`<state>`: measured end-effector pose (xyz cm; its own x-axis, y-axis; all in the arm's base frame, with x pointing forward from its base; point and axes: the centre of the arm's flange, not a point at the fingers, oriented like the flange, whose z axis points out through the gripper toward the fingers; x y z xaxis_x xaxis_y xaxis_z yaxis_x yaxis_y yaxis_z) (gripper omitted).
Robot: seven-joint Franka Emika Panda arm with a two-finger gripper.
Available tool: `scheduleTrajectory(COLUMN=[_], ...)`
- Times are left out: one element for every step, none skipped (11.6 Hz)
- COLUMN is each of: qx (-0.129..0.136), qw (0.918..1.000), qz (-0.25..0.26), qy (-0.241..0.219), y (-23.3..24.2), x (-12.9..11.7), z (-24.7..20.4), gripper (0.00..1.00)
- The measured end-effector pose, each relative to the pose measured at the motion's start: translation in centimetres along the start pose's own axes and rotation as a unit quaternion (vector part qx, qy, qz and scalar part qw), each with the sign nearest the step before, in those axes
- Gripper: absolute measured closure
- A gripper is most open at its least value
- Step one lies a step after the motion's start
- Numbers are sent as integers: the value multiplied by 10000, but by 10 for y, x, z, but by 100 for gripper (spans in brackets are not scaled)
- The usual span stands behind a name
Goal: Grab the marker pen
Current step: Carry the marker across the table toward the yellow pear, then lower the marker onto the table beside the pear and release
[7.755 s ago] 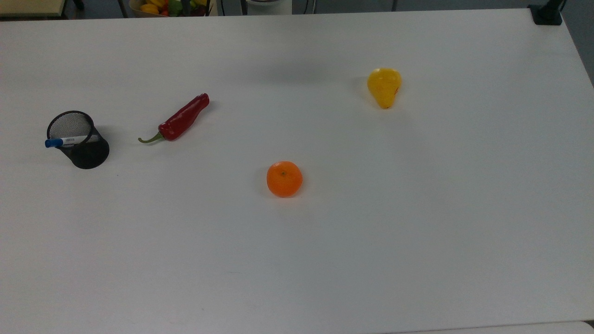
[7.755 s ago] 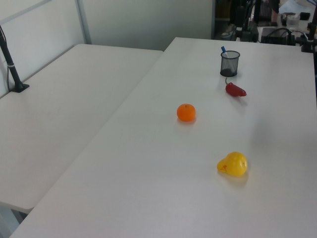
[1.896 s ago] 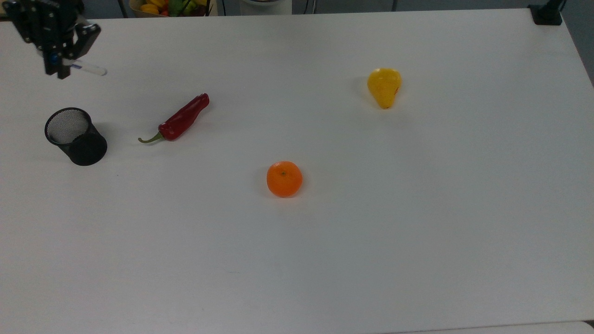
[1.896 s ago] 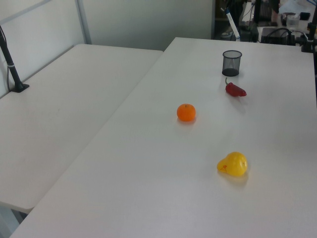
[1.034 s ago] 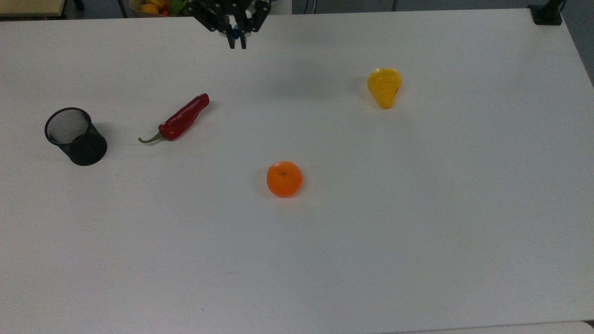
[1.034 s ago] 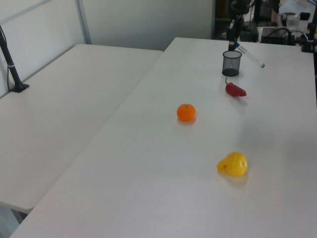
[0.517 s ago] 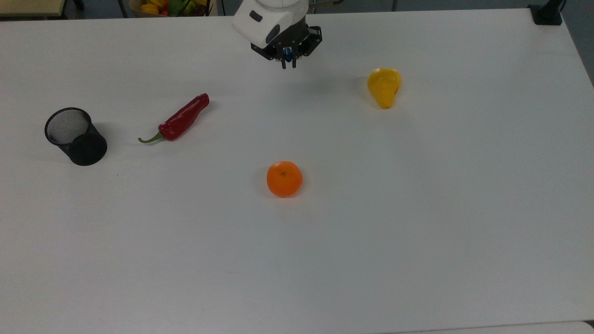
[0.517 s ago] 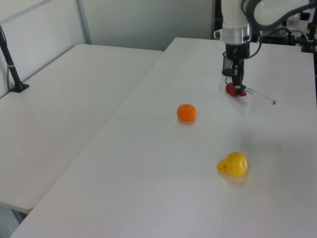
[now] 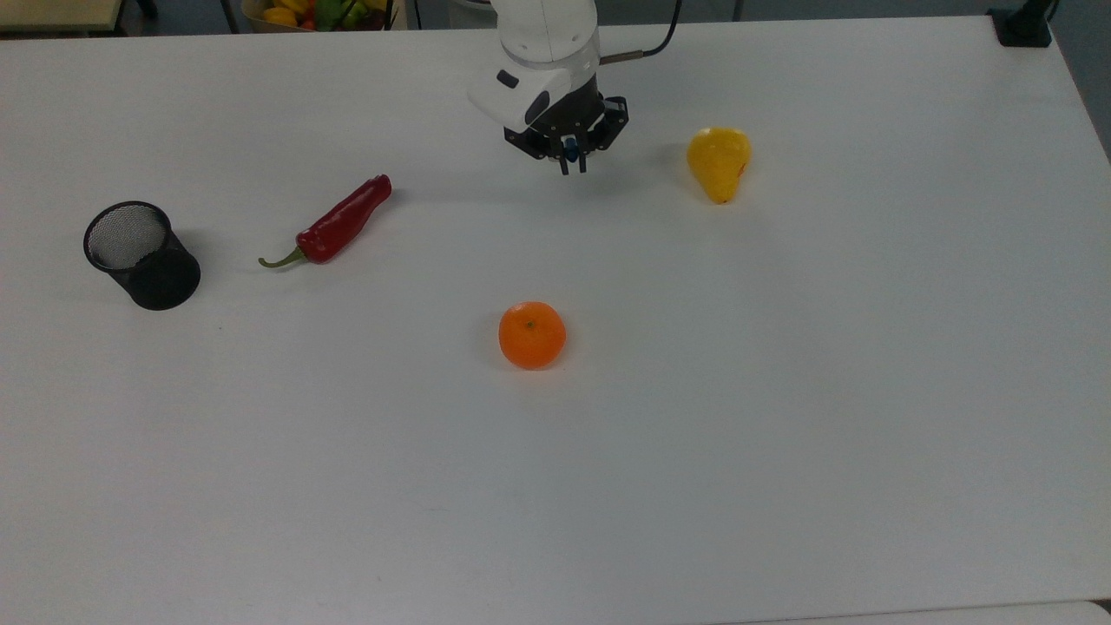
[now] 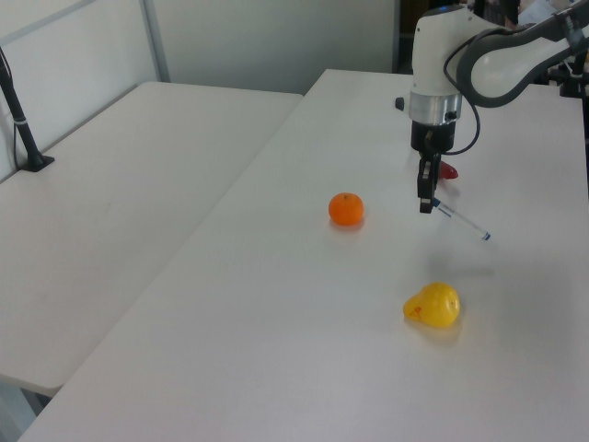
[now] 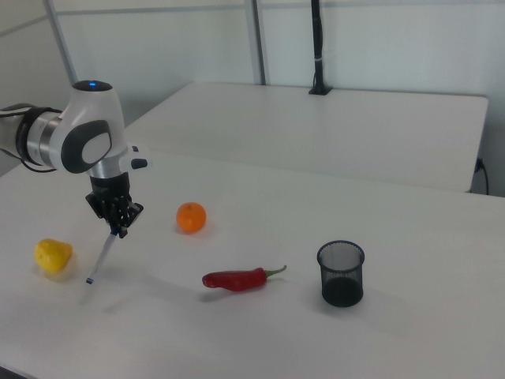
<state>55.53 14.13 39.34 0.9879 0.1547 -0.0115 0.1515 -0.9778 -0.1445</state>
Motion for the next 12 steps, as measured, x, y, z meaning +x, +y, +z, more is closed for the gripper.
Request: scheduleTrajectory(qx=[77, 123, 166, 213, 254, 277, 245, 192, 153, 156, 170, 175], qw=[10000, 9999, 9997, 9994, 9992, 9992, 9993, 9993, 9992, 9987, 9982, 9980], qz=[-13, 34, 60, 21, -35, -86, -161, -238, -289, -303, -304, -311], qy=[21, 71, 177, 266, 294, 260, 216, 195, 229, 384, 480, 529], y=[-6, -12, -20, -34, -45, -53, -57, -59, -59, -59, -59, -58], x=[3, 5, 9, 11, 12, 12, 12, 12, 15, 19, 22, 24], z=[8, 14, 19, 27, 35, 43, 49, 53, 56, 56, 58, 63], gripper=[83, 83, 83, 83, 83, 83, 83, 83, 83, 83, 83, 83])
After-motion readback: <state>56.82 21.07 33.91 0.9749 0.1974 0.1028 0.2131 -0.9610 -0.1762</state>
